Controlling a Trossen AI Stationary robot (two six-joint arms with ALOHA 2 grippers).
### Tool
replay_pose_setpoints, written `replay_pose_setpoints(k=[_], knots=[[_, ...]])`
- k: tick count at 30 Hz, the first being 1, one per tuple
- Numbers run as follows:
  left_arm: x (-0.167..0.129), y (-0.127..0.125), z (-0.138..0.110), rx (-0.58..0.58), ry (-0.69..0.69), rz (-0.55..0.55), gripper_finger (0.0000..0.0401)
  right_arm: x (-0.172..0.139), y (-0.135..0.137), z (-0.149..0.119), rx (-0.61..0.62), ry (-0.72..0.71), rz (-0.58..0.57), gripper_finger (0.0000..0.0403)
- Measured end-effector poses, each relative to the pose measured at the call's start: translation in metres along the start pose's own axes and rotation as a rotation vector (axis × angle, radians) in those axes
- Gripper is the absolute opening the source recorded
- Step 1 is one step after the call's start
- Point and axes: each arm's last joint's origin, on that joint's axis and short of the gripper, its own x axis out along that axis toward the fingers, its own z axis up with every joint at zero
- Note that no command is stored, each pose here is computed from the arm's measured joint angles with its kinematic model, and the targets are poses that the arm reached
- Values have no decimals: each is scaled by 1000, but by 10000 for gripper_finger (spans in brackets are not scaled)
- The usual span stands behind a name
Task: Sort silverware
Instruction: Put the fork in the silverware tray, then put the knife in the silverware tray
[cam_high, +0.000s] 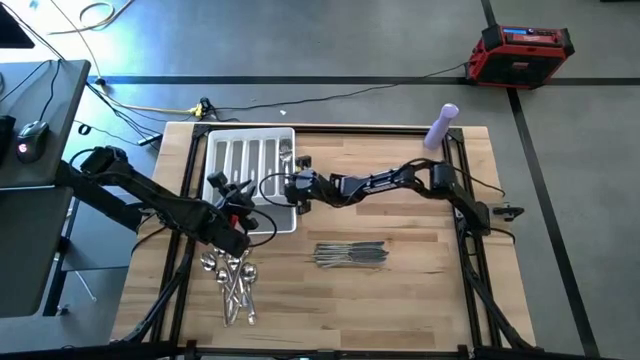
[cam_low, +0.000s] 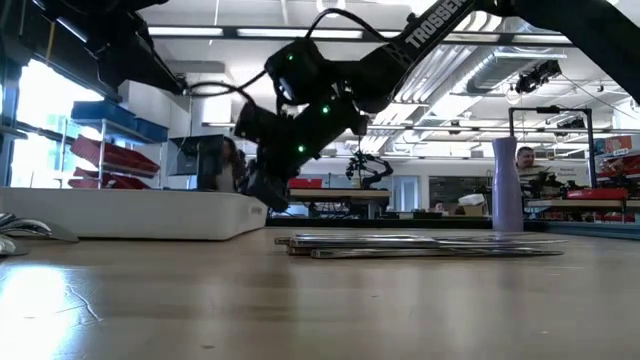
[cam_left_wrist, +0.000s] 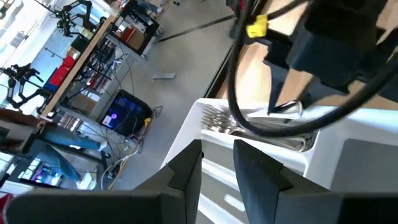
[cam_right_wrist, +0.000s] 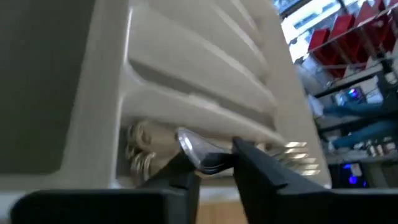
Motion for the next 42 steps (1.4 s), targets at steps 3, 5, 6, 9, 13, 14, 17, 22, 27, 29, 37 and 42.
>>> replay_pose_setpoints(k=[3, 5, 6, 9, 13, 14, 17, 22, 27, 29, 37, 42], knots=[[0, 0, 0, -4, 4, -6, 75, 1, -5, -2, 38, 35, -56, 154], [0, 0, 0, -8, 5, -7, 75, 1, -7, -2, 44, 41, -81, 196], [0, 0, 0, -8, 5, -8, 75, 1, -7, -2, 48, 39, -94, 215], [0, -1, 0, -8, 14, -20, 75, 1, -10, 3, 59, 10, -117, 263], [0, -1, -1, -8, 21, -31, 75, -1, -24, 20, 91, -8, -128, 298], [0, -1, -1, -8, 21, -31, 75, -2, -28, 25, 97, -2, -118, 301], [0, -1, -1, -8, 21, -31, 75, -5, -41, 36, 95, 26, -75, 302], [0, -1, -1, -8, 21, -31, 75, -7, -53, 37, 79, 82, -39, 302], [0, -1, -1, -13, 26, -38, 75, 3, -58, 15, 178, 149, 62, 302], [0, -1, -1, -23, 28, -40, 75, 7, -59, 7, 196, 185, 79, 302], [0, -2, -1, -26, 32, -45, 75, -5, -55, 9, 186, 282, 231, 302], [0, -2, -1, -26, 32, -45, 75, -25, -50, 28, 91, 310, 285, 302]])
